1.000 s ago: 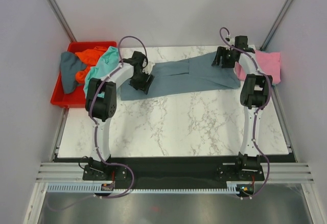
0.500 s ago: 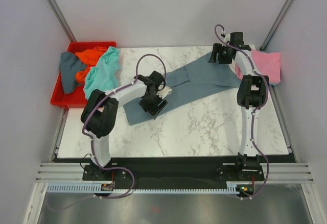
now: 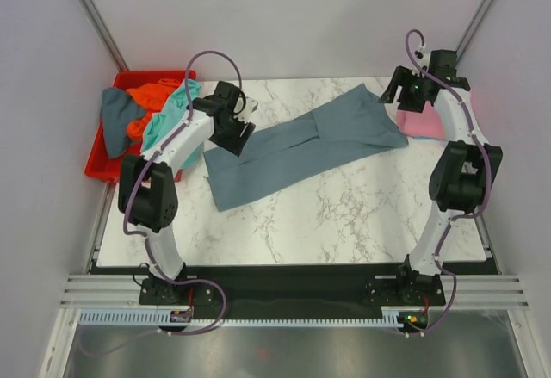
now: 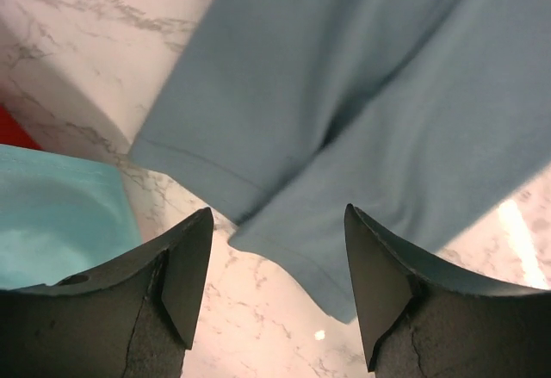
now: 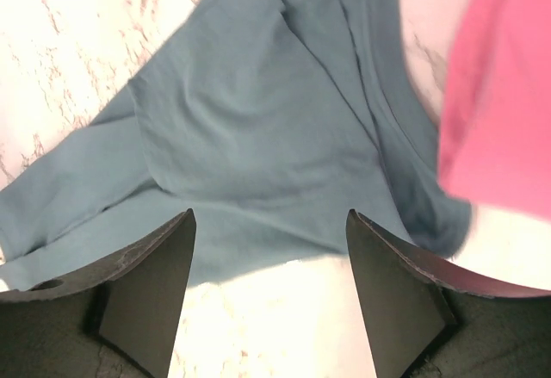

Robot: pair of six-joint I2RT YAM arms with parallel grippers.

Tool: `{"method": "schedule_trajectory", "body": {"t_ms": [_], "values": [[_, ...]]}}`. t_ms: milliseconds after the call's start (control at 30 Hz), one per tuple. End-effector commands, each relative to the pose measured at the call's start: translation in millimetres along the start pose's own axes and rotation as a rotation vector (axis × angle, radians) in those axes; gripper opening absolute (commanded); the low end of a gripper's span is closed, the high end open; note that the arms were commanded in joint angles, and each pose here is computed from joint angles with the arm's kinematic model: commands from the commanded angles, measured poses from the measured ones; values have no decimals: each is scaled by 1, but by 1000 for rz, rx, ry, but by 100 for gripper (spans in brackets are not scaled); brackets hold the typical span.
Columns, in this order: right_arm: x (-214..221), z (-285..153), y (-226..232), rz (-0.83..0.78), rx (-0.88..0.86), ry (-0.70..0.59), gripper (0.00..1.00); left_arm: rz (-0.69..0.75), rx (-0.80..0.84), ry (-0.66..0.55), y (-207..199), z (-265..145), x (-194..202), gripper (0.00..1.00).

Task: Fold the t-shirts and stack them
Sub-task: Fold the tshirt

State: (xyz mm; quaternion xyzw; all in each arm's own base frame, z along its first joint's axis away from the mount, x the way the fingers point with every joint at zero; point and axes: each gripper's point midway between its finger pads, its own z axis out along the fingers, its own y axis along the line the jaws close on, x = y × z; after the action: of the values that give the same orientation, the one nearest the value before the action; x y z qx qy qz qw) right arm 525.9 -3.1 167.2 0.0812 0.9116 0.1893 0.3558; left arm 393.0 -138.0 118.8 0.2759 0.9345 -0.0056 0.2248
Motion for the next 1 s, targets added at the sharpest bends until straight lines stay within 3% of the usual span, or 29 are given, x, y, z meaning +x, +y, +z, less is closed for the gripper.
{"method": "schedule_trajectory", "body": {"t_ms": [0,167,300,700,967], "values": [[23,-19,-4,103,-10,36,79,-63,-31,31,38,30,3,69],[68,-29,-22,197,15,115,79,-125,-34,68,75,58,1,68],[102,-29,-48,283,57,172,78,-165,13,101,78,80,8,66],[105,1,-79,301,98,195,78,-160,34,162,75,107,23,65],[111,38,-94,303,113,237,75,-151,2,190,78,101,34,39]]}}
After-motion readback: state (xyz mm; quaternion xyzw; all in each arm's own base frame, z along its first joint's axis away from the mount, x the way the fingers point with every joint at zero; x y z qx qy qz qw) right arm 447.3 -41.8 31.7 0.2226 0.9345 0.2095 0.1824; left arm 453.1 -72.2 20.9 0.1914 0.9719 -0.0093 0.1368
